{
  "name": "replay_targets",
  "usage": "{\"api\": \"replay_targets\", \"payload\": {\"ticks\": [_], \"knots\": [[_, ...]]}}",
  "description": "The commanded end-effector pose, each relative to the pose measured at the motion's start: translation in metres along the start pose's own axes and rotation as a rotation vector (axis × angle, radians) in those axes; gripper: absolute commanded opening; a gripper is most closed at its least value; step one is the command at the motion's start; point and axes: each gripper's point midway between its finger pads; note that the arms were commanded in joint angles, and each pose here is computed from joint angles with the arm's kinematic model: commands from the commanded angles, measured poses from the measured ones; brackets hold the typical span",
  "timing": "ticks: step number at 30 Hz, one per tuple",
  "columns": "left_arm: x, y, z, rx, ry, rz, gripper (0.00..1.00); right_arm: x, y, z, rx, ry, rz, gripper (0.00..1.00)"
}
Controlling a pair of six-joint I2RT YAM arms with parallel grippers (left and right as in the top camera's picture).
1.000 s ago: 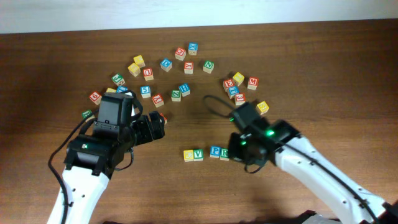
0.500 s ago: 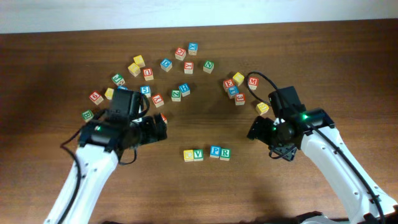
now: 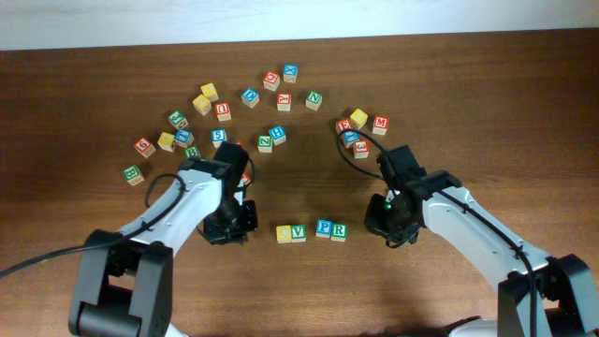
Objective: Spell out CVPR
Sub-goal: 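Bring both grippers down to the left and right ends of the row, then push the row ends inward with both grippers to close gaps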
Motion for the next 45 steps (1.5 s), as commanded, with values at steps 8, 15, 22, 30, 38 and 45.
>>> {"api": "replay_targets", "payload": {"ticks": [8,15,22,30,38,45], "knots": [[0.001,0.007,-0.011,-0.007,0.04,-0.017,0.0,-0.002,0.003,0.009,0.048,-0.006,0.013,0.04],[-0.013,0.012,-0.011,-0.015,0.04,0.032,0.0,-0.01,0.009,0.035,0.046,-0.121,-0.03,0.04],[-0.002,0.026,-0.027,-0.094,0.062,-0.029,0.0,-0.02,0.041,0.026,0.004,-0.083,0.08,0.04],[0.005,0.025,-0.045,-0.159,0.093,-0.063,0.0,-0.01,0.042,0.044,0.08,-0.105,0.043,0.04],[0.0,0.026,-0.06,-0.166,0.145,-0.082,0.0,-0.005,0.041,0.058,0.14,-0.073,0.027,0.04],[-0.001,0.025,-0.069,-0.209,0.152,-0.073,0.0,-0.006,0.04,0.064,0.171,-0.07,0.038,0.04]]}}
Point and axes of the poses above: each gripper's point midway between its finger pads, its own y axis out along the fingers, its own z axis along the line the jaws close on, x = y × z, and after that the axes turned 5 degrees about -y, right-handed
